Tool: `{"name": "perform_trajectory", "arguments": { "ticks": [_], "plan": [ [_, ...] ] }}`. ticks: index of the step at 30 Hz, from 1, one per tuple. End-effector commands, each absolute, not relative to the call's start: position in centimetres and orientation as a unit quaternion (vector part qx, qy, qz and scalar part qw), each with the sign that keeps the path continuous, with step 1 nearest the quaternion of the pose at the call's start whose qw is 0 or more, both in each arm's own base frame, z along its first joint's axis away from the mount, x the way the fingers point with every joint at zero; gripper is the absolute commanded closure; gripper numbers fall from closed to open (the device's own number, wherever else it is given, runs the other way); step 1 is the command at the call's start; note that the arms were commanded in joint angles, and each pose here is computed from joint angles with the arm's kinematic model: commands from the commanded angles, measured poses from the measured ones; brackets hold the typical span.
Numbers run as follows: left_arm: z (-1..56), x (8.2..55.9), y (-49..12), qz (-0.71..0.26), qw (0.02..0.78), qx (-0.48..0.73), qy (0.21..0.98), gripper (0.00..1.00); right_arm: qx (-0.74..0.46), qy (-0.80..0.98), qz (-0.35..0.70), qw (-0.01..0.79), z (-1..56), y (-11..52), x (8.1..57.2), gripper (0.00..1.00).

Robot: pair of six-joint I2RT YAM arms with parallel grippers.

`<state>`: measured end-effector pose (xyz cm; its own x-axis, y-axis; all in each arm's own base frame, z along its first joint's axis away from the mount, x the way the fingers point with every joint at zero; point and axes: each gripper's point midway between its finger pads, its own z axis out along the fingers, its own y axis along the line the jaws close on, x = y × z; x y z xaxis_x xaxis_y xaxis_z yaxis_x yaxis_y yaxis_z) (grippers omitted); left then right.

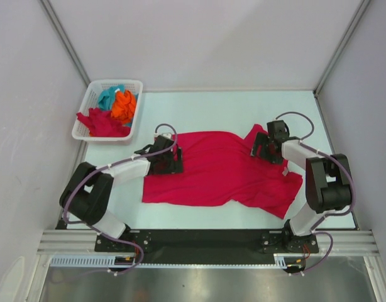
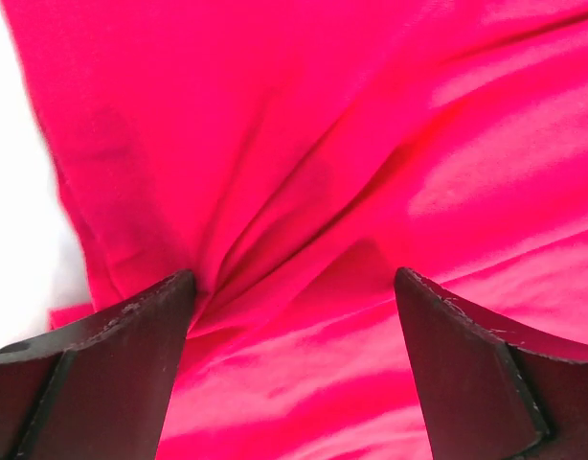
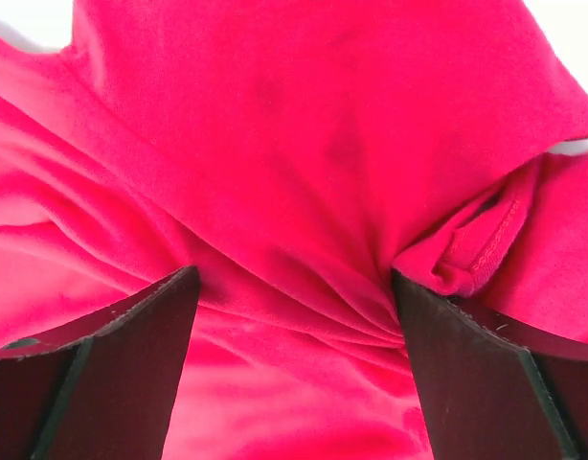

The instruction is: Fold and stack the t-shirts

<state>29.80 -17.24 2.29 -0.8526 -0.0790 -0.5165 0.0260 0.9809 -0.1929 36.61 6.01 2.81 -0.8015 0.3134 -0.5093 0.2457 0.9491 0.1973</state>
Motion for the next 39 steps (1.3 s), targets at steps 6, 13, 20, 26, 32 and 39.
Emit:
{"name": "perform_trajectory", "arguments": {
  "ticks": [6,13,20,26,32,39],
  "plan": [
    [11.1,35.7,-14.8,-0.100,0.334,-0.058,0.936,0.05,0.177,0.923,0.077,0.333,13.7,3.7,38.6,0.07],
    [11.0,41.8,-9.8,-0.088,0.351,-0.124,0.924,0.08,0.182,0.907,0.102,0.366,15.9,2.8,43.6,0.08],
    [9.4,45.1,-9.9,-0.109,0.363,-0.129,0.916,0.19,0.195,0.913,0.105,0.343,13.2,2.2,43.5,0.09],
    [7.9,46.9,-9.9,-0.035,0.362,-0.126,0.923,0.23,0.200,0.915,0.100,0.336,12.2,2.0,43.1,0.09],
    [5.8,47.0,-8.9,0.036,0.346,-0.130,0.928,0.23,0.201,0.916,0.092,0.334,12.0,1.5,42.6,0.09],
    [3.8,46.9,-9.4,0.033,0.333,-0.134,0.933,0.25,0.205,0.918,0.090,0.328,11.5,1.2,42.1,0.09]
  ]
}}
